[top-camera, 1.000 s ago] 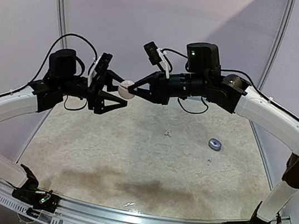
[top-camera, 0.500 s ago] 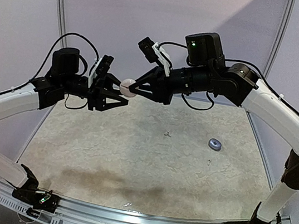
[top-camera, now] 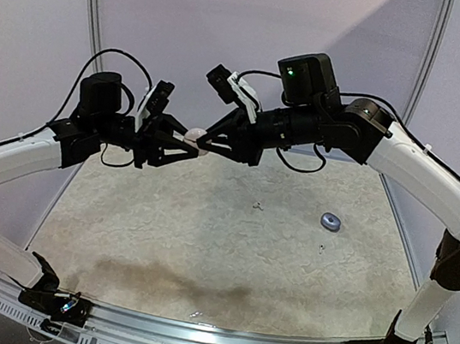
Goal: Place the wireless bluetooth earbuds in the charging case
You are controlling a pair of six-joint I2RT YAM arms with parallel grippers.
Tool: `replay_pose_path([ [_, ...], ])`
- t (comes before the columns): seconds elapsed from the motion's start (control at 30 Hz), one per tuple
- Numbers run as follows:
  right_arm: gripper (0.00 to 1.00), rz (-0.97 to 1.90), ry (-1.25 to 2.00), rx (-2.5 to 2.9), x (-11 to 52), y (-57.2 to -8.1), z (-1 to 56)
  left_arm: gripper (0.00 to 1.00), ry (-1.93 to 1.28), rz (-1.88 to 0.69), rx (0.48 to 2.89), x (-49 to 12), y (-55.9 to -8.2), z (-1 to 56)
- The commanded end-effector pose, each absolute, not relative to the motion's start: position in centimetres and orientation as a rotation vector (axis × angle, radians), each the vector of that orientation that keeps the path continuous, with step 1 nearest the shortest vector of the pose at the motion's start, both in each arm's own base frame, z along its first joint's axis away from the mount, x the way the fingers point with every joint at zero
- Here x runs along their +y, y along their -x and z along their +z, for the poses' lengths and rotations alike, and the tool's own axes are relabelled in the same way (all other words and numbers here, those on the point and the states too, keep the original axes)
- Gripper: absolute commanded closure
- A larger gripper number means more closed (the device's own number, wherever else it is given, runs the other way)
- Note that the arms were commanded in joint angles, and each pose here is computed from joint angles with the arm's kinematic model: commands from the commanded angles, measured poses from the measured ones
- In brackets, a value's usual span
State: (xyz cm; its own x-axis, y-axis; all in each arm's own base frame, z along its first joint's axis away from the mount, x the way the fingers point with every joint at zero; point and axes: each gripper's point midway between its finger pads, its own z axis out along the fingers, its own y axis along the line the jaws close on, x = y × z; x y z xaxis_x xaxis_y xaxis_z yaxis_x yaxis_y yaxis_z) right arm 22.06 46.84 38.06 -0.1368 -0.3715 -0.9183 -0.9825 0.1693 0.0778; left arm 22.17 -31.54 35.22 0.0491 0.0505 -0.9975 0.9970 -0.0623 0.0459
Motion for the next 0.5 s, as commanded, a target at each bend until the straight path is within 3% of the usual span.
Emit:
replay_pose_path([
  [0.0,1.00,0.953,1.288,1.603,47.04,-22.36,39.61,0.70,-1.331,-1.239,1.195,-31.88,-21.70,34.38],
  [0.33,1.00,0.968,1.279,1.576,47.02,-22.18,40.43,0.68,-1.324,-1.233,1.212,-31.88,-21.91,34.01],
  [0.47,1.00,0.961,1.280,1.586,47.08,-22.30,40.04,0.72,-1.324,-1.230,1.201,-31.88,-21.90,34.23],
])
